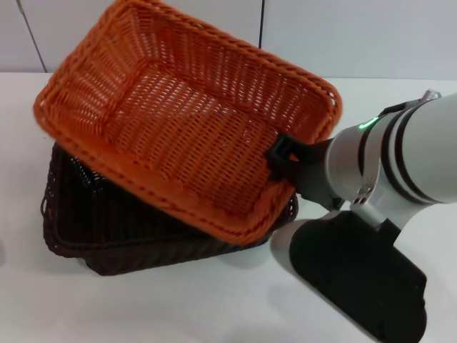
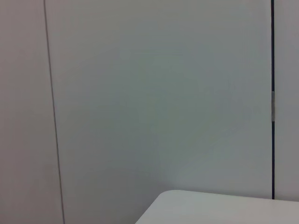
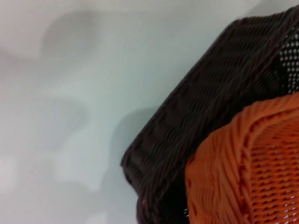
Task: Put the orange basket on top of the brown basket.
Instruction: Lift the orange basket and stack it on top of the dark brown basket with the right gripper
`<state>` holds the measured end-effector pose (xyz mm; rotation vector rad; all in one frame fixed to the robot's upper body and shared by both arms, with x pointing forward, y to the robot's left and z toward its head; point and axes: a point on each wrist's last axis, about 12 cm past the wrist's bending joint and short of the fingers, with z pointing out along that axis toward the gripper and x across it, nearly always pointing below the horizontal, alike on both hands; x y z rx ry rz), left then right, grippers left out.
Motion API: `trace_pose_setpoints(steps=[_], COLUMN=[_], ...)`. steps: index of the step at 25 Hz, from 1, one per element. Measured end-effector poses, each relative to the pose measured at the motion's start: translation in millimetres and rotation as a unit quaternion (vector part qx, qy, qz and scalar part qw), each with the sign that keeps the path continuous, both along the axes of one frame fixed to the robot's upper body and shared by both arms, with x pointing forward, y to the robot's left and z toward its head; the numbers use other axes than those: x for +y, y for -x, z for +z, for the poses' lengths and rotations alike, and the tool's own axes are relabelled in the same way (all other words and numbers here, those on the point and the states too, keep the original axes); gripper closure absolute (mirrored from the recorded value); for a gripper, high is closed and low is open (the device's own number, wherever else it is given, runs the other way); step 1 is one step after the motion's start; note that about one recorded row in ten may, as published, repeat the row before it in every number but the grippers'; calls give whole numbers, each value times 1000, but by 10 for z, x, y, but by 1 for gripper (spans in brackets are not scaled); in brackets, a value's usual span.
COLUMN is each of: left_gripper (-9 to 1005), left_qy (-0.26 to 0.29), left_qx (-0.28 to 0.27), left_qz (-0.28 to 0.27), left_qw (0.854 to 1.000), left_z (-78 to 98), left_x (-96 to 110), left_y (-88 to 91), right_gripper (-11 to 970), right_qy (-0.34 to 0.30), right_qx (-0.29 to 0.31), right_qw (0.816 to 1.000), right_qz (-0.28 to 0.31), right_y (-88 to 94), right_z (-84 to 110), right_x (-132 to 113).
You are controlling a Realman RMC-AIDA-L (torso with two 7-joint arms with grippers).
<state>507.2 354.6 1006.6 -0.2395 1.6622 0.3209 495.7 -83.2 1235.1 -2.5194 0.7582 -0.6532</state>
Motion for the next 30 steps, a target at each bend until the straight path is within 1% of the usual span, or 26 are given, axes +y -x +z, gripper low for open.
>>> trace_pose_setpoints(steps=[1,2,3,4,5,7,11,18,22,30], left_gripper=[271,271,271,271,271,271,271,271,271,271], left_qy=[0,0,0,0,0,1,1,4,16,19], left_qx=[0,0,0,0,0,2,3,2,-3,-3], left_qz=[0,0,0,0,0,1,0,-1,0,5], left_qw=[1000,1000,1000,1000,1000,1000,1000,1000,1000,1000], left_z=[-2,-2,-2,-2,-2,-12,-10,-7,-10,-23], left_x=[0,0,0,0,0,2,-3,-12,-14,4], left_y=[3,3,3,3,3,16,4,-4,-2,31], right_gripper=[809,809,812,816,819,826,830,836,837,837], right_qy=[3,7,7,9,9,9,4,0,3,19], right_qx=[2,5,5,8,8,9,5,-17,-34,-32], right_qw=[1000,1000,1000,999,999,999,999,999,999,999], right_qz=[-6,-20,-20,-34,-34,-44,-48,-36,-21,-2], right_y=[-21,-79,-79,-138,-138,-195,-237,-304,-353,-298], right_z=[-14,-42,-42,-64,-64,-99,-99,-29,34,18], right_x=[-25,-83,-83,-136,-136,-176,-187,-141,-87,-33])
